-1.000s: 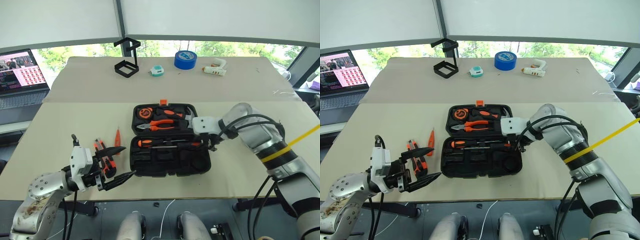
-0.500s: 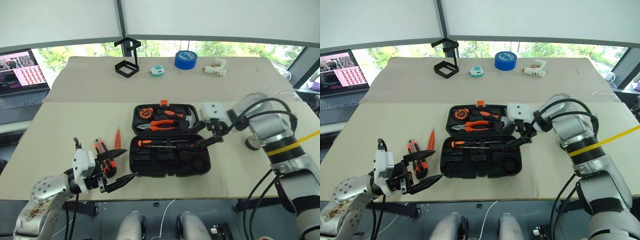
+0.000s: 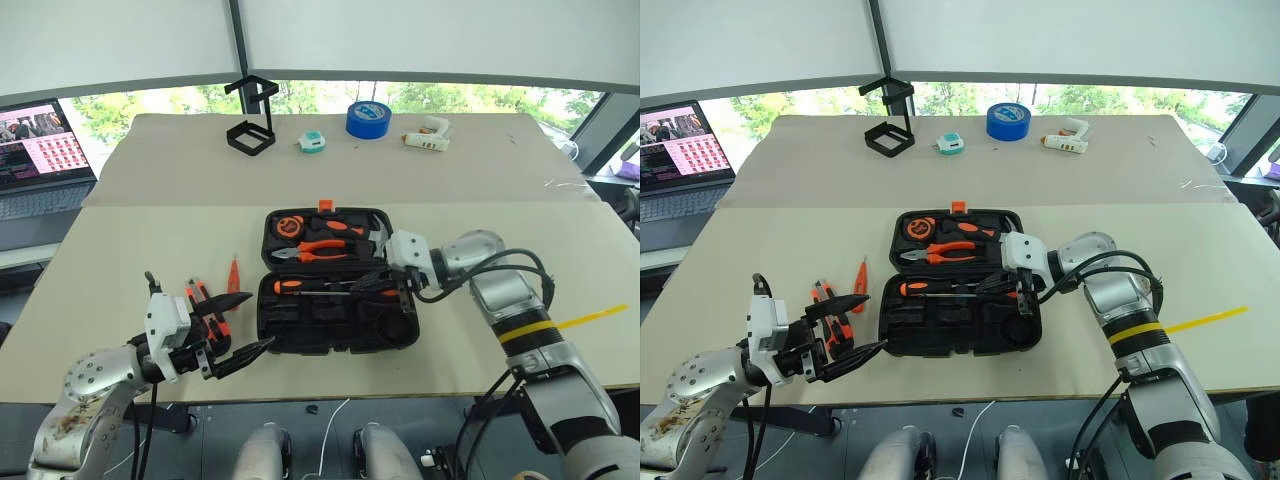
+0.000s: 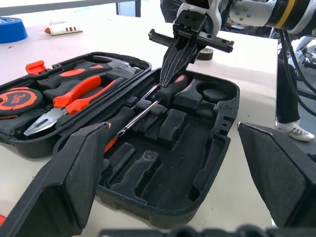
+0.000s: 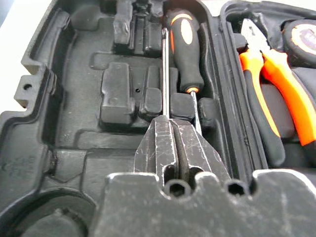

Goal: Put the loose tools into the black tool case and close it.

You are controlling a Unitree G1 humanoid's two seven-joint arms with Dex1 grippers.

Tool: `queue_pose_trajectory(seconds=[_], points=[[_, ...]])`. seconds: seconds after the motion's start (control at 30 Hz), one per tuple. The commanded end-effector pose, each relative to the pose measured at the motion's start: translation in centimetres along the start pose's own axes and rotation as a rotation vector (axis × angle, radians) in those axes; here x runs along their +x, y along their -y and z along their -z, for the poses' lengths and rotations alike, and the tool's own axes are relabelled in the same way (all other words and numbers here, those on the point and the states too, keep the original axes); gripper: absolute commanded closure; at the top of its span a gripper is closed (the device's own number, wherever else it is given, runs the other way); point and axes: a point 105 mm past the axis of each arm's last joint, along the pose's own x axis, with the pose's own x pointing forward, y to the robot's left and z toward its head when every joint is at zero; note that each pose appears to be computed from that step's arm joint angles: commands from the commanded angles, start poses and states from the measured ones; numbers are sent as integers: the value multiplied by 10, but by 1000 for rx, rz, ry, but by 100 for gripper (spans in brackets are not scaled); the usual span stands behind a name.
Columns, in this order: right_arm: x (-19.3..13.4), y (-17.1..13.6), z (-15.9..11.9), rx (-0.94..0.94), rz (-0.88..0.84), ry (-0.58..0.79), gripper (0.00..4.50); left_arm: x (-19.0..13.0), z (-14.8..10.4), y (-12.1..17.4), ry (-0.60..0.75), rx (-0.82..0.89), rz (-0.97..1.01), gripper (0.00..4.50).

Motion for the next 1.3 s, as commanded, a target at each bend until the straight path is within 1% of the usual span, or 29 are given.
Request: queue_pose_trajectory(seconds=[0.03,0.23,0.37,0.47,0.57,0.6,0.63,0.67,0.73,0.77,0.87,0.93,1.0,1.03,1.07,1.1,1.23,1.3], points=[[5,-3,13,-12,-10,-52,436,5,-7,1,22,24,-10,0],[12,1,22,13,6,-98,436,4,-6,-1,17,3,-48,0],[18,0,23,50,-9,-112,436,3,-7,-1,12,-15,-80,0],[14,5,9,56,31,-31,436,1,-9,-1,6,-14,-110,0],[-5,11,-13,45,81,109,436,-13,-11,-6,10,-28,-184,0],[-17,11,-18,71,104,164,399,-22,-11,-9,12,-44,-229,0],[-35,9,-19,116,135,219,385,-36,-10,-13,5,-56,-294,0],[-50,4,-16,141,155,246,360,-51,-8,-15,-14,-68,-354,0],[-72,-5,-7,139,207,244,298,-76,-5,-16,-54,-60,-432,0],[-84,-7,-2,127,263,240,254,-91,-4,-17,-78,-45,-497,0],[-105,-15,4,99,356,242,154,-125,-1,-21,-125,-23,-643,0],[-119,-26,14,48,379,213,73,-155,7,-20,-203,-36,-750,0],[-132,-34,24,38,434,205,18,-183,21,-20,-304,-92,-875,0],[-136,-36,26,41,459,213,3,-192,24,-20,-334,-115,-920,0],[-139,-36,27,62,487,231,3,-196,27,-20,-355,-135,-946,0],[-141,-37,27,84,495,244,3,-192,23,-21,-334,-139,-928,0],[-136,-39,15,47,476,274,3,-169,13,-31,-316,-169,-855,0],[-133,-32,0,18,471,301,3,-155,9,-45,-370,-176,-855,0]])
